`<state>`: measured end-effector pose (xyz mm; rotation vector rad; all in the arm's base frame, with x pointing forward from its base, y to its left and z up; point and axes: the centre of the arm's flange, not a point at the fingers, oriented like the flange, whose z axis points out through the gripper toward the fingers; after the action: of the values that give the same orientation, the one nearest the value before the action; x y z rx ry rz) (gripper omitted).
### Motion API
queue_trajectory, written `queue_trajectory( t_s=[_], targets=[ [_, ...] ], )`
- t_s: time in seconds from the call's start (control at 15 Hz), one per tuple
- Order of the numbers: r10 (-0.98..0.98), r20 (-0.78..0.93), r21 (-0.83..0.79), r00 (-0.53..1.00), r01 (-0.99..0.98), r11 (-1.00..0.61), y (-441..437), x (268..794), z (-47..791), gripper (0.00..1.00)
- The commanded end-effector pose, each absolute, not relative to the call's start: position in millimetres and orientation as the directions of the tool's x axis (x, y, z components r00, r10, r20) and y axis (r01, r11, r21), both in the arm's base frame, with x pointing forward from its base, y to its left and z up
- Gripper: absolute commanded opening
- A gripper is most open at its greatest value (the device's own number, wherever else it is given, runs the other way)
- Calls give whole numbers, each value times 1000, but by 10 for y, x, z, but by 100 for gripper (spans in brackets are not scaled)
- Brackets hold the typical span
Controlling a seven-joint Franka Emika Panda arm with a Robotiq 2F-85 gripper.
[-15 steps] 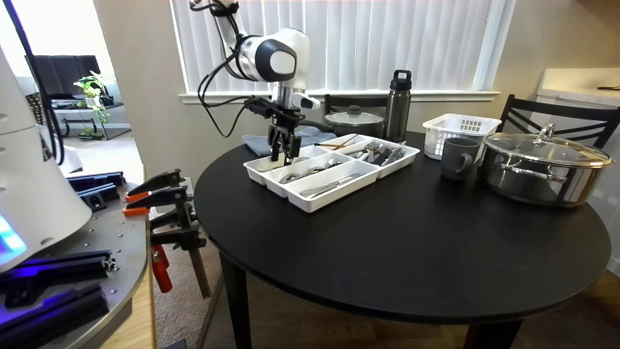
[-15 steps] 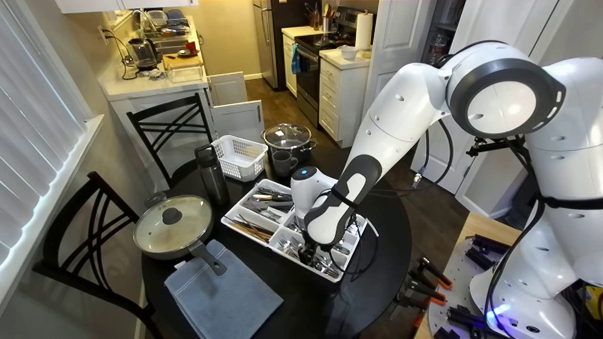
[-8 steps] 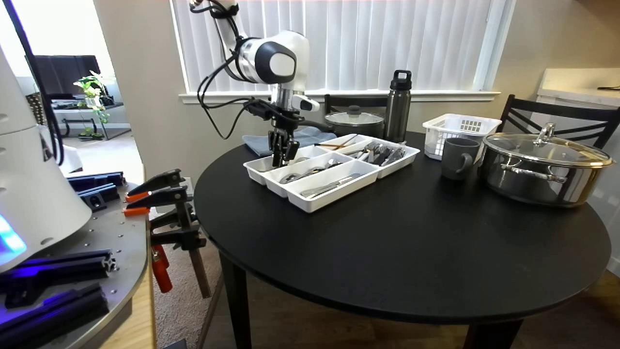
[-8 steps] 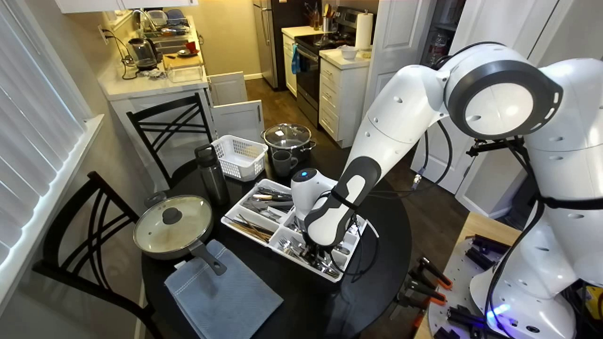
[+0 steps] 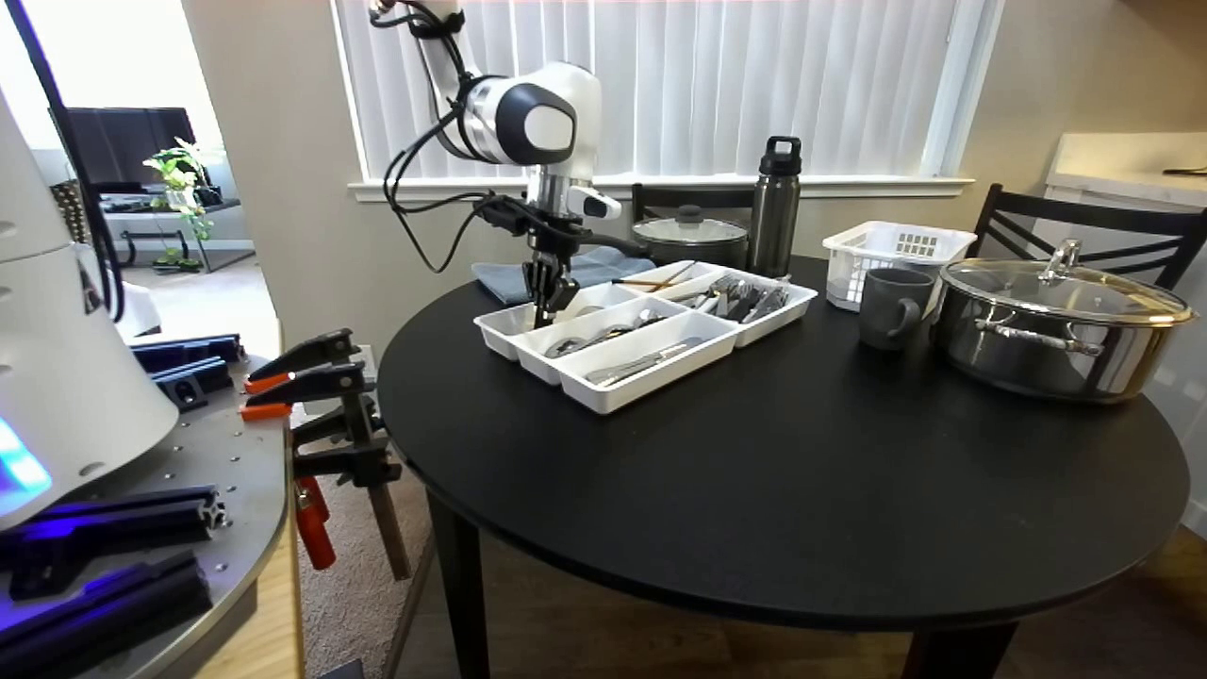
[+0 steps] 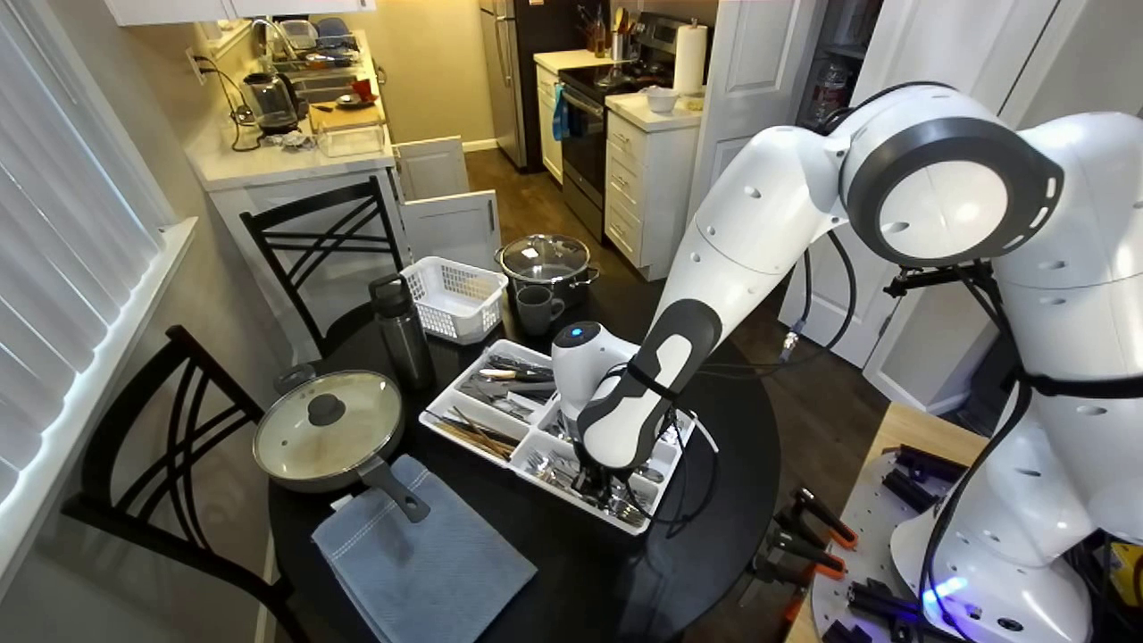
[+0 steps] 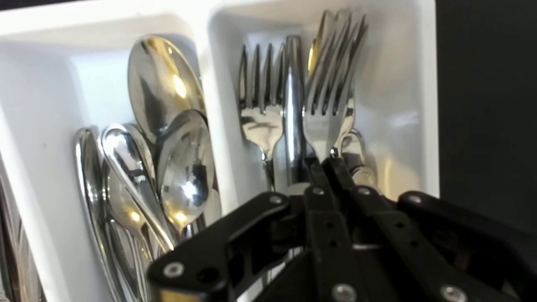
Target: Remove one fork, spoon and knife from the rack
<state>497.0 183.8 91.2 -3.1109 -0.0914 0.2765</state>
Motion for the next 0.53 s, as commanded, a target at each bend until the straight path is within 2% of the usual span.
queue_trajectory(
  t_s=[0.0,0.47],
  targets=[
    [55,-154,-8,987,55,-998,1824,4953,1035,2],
    [38,-62,-64,997,34,-997,1816,5164,1616,2]
  ],
)
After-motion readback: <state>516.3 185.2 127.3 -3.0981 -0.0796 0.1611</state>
